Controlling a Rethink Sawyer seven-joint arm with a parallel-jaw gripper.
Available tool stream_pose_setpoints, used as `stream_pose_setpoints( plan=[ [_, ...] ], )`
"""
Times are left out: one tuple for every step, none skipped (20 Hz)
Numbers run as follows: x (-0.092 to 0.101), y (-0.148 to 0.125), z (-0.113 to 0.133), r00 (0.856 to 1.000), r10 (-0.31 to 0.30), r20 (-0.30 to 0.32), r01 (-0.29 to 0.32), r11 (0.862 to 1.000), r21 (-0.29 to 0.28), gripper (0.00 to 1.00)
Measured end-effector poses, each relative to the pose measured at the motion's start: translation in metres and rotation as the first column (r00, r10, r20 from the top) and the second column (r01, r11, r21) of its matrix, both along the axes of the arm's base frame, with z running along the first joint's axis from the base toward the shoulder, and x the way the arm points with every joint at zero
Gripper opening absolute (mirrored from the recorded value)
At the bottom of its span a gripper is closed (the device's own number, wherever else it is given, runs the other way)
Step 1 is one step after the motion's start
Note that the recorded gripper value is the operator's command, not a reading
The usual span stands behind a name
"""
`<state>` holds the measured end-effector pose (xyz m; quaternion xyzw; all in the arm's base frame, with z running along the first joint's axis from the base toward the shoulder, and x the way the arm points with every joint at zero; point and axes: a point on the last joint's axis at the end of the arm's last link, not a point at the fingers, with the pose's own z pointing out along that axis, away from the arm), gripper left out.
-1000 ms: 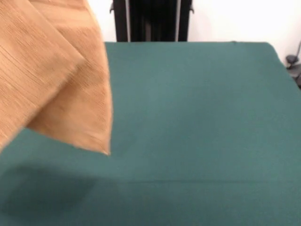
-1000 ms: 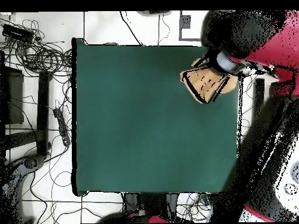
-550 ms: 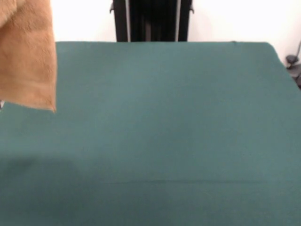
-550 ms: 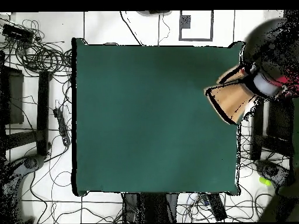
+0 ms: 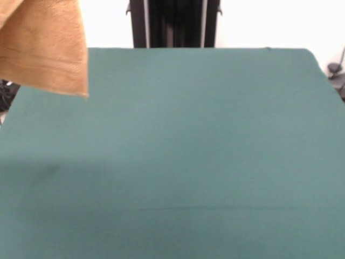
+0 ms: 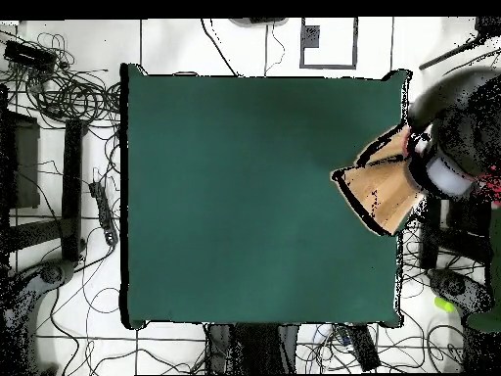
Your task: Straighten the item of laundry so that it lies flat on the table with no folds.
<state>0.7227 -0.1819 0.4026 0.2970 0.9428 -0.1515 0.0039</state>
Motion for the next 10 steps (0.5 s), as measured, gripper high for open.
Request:
stream_pose_setpoints(
  plan=[
    [-0.001, 0.003, 0.001, 1.0, 0.002, 0.0, -0.002, 1.0, 0.004, 0.0],
    [-0.002, 0.005, 0.001, 1.0, 0.005, 0.0, -0.005, 1.0, 0.007, 0.0],
    [-0.006, 0.012, 0.003, 1.0, 0.01, 0.0, -0.01, 1.0, 0.019, 0.0],
    [-0.008, 0.015, 0.004, 1.0, 0.012, -0.001, -0.012, 1.0, 0.025, 0.0],
    [-0.009, 0.018, 0.004, 1.0, 0.016, 0.0, -0.016, 0.999, 0.032, 0.0],
    [-0.011, 0.022, 0.005, 1.0, 0.02, 0.0, -0.02, 0.999, 0.039, 0.0],
    [-0.013, 0.025, 0.006, 1.0, 0.023, 0.0, -0.023, 0.999, 0.045, 0.0],
    [-0.013, 0.027, 0.006, 1.0, 0.025, 0.0, -0.025, 0.999, 0.048, 0.0],
    [-0.015, 0.03, 0.007, 1.0, 0.029, 0.0, -0.029, 0.998, 0.054, 0.0],
    [-0.016, 0.033, 0.007, 0.999, 0.033, 0.0, -0.033, 0.998, 0.06, 0.0]
  ],
)
